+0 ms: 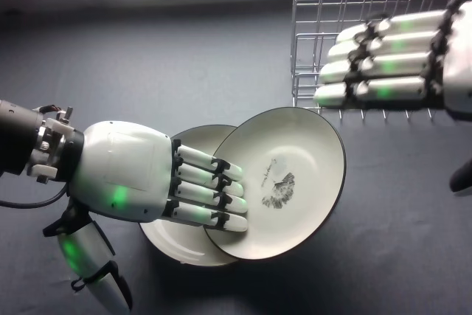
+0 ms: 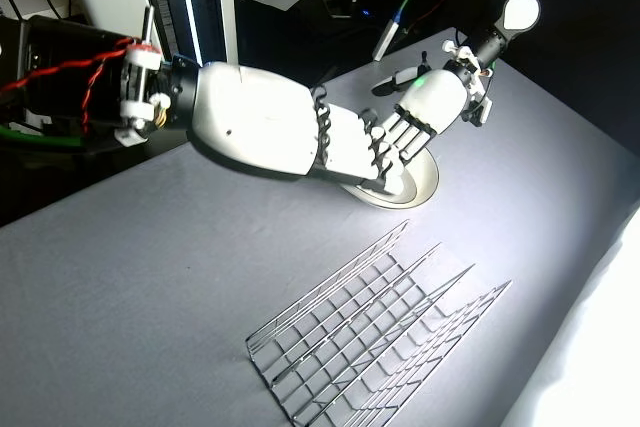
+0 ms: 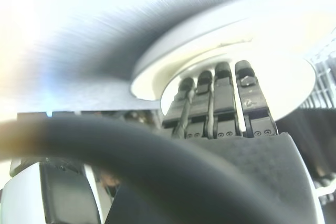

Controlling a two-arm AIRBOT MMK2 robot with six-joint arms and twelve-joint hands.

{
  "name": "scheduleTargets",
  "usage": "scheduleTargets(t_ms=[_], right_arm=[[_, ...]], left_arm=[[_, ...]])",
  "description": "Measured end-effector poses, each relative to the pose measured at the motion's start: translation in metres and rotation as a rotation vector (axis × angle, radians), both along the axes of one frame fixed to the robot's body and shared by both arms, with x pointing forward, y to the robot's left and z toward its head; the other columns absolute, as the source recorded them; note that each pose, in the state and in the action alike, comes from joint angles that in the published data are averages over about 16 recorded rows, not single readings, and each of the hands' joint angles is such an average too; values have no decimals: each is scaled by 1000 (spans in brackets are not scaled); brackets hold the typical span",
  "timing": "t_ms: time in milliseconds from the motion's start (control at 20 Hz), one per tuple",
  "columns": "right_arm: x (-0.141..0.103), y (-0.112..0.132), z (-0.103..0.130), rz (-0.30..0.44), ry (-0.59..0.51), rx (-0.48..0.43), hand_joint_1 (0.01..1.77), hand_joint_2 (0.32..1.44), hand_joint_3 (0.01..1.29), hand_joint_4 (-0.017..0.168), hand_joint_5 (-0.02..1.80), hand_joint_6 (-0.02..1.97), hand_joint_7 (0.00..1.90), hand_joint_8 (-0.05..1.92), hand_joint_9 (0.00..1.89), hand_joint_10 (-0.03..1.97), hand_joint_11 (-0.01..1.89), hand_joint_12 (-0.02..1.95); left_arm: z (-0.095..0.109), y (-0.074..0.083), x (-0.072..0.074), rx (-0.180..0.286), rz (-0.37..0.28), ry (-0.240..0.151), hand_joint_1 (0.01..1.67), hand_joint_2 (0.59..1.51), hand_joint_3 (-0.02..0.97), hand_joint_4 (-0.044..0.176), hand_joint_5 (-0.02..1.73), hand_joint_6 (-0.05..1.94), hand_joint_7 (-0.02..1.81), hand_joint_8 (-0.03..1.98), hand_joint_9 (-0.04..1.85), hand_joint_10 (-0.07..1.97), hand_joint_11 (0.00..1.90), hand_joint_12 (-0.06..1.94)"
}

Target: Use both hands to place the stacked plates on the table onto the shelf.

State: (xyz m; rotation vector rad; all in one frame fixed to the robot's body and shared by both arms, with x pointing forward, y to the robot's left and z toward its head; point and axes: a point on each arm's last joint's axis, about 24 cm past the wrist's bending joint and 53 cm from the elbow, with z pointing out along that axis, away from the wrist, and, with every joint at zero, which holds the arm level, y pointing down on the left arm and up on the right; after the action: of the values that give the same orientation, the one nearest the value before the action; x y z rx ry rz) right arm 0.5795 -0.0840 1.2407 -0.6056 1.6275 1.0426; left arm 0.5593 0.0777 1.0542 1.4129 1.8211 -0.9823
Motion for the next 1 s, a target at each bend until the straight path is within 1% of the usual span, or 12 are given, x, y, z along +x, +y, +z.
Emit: scheduleTargets(t_ms=[200,350,600,1000], right_arm=[[-9,18,-13,74,-20,-38,892,851,15,2,29,23,14,21,20,22,26,106],[-13,31,-26,117,-20,-63,985,844,15,3,28,24,11,20,19,22,25,117],[-16,46,-47,152,5,-91,1049,866,14,4,39,24,16,20,23,21,22,176],[-7,58,-75,167,35,-122,1041,918,14,4,102,23,69,20,59,21,13,413]], left_arm=[[2,-9,-1,-10,-7,-3,16,906,10,-11,-16,-37,-11,-27,21,8,16,6],[3,-13,-1,-14,-10,-4,15,912,10,-12,-16,-38,-11,-27,21,9,16,6],[4,-16,-1,-17,-12,-4,15,919,10,-12,-17,-39,-10,-27,21,9,15,6],[5,-18,0,-20,-10,0,15,940,10,-11,-16,-39,-10,-27,21,8,15,6]])
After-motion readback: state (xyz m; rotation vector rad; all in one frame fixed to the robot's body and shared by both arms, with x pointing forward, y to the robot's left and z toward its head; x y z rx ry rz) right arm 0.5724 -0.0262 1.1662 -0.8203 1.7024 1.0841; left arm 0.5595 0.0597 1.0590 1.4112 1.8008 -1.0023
